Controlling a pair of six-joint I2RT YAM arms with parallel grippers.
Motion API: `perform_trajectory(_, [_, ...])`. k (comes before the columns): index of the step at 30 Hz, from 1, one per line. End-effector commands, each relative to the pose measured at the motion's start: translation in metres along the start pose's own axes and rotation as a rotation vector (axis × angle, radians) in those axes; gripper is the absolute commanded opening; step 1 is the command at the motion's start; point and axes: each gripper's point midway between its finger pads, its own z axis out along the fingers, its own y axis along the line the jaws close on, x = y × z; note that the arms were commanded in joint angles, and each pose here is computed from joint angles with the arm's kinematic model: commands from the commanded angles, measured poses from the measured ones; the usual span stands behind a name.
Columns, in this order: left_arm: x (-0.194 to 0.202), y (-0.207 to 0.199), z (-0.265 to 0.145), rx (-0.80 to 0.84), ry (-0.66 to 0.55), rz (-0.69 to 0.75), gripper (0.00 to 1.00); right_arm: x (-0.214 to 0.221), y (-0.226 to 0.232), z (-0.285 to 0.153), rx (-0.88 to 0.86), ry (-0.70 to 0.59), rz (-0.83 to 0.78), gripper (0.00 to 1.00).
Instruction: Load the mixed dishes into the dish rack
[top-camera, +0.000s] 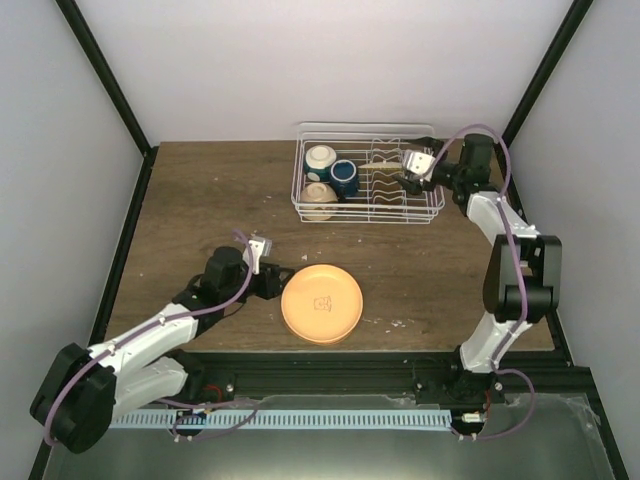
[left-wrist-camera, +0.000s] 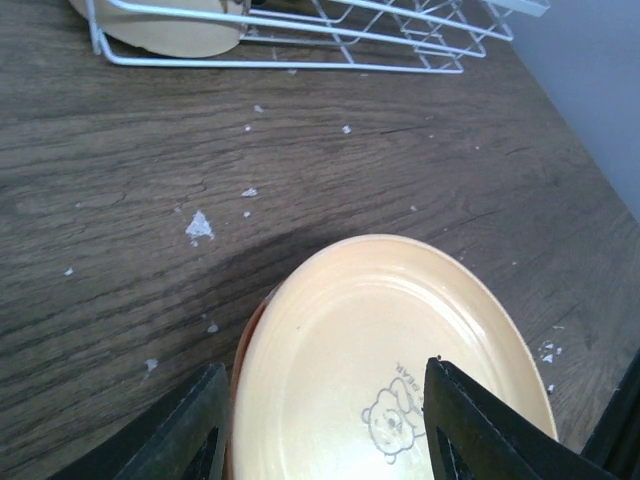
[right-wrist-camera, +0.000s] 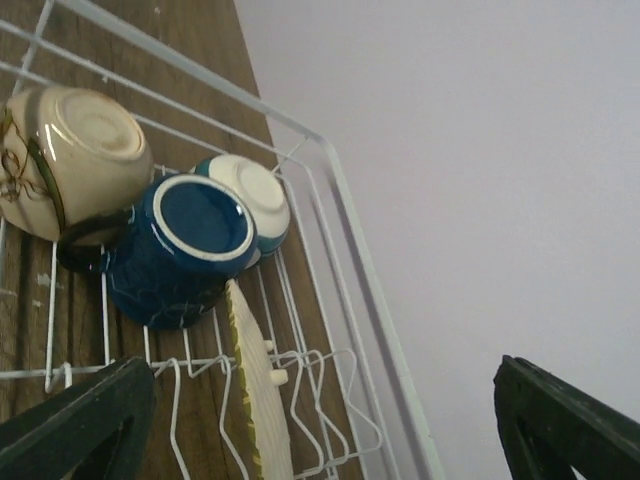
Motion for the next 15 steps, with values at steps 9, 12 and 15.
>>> perform_trajectory(9, [0.027,0.02,0.007,-0.076,0.108,-0.035,0.54,-0.093,-0.085,-0.07,0.339,-0.083,0.777,0.98])
perform_trajectory(12, [0.034,0.019,0.006,-0.062,0.116,-0.04,0.54,-0.095,-0.046,-0.053,0.352,0.001,0.92,0.98])
perform_trajectory(15, [0.041,0.019,0.005,-0.051,0.129,-0.039,0.54,-0.105,0.011,-0.029,0.283,0.069,1.006,0.98])
